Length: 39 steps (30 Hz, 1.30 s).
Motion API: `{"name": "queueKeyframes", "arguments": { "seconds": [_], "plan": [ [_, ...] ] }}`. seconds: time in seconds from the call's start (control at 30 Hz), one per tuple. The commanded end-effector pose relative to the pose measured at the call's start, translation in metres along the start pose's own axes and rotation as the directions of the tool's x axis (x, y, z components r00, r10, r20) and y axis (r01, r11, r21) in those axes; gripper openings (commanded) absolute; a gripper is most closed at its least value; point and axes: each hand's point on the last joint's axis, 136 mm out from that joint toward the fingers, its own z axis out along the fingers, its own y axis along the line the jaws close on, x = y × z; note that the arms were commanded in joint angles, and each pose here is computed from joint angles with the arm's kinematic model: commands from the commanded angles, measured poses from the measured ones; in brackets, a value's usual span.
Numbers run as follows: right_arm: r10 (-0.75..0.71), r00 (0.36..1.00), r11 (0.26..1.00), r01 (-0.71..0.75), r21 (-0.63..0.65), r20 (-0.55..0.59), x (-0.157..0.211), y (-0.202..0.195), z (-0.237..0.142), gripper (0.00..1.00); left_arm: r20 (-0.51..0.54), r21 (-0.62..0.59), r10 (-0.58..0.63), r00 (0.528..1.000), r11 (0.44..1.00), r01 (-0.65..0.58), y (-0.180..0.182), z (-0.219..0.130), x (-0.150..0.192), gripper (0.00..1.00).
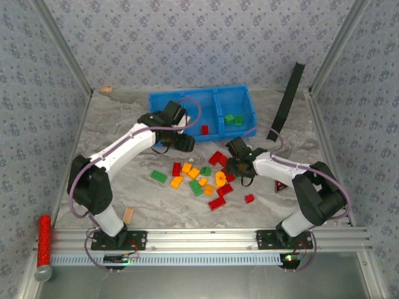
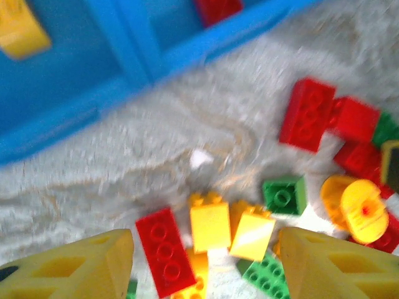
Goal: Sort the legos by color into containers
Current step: Move the legos to the center of the table, then pick up the lego from the center of the table.
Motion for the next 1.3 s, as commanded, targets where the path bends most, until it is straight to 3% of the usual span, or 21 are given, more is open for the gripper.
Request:
{"name": "queueKeyframes", "arguments": {
  "seconds": [0.0,0.2,0.57,1.0,1.27],
  "plan": [
    [-0.071,0.980,0.989,0.093,0.116,-0.183,0.051,-0.030,0.017,0.70,-0.025,-0.030,-0.051,0.998,0.998,0.050,0.010,0.000,0.023,0.64],
    [-0.144,0.971,0.981,0.165,0.098,-0.191,0.056,-0.024,0.013,0.72,-0.070,-0.055,-0.083,0.994,0.995,0.079,0.020,0.012,0.052,0.64],
    [-0.167,0.969,0.975,0.189,0.114,-0.180,0.056,-0.021,0.012,0.71,-0.092,-0.059,-0.084,0.992,0.995,0.078,0.025,0.018,0.059,0.65],
    [-0.143,0.965,0.976,0.174,0.128,-0.221,0.054,-0.030,0.026,0.34,-0.106,-0.049,-0.090,0.990,0.995,0.085,0.024,0.025,0.061,0.65],
    [-0.111,0.970,0.982,0.141,0.128,-0.217,0.054,-0.039,0.025,0.23,-0.144,-0.048,-0.098,0.985,0.995,0.092,0.018,0.035,0.072,0.65]
  ]
}}
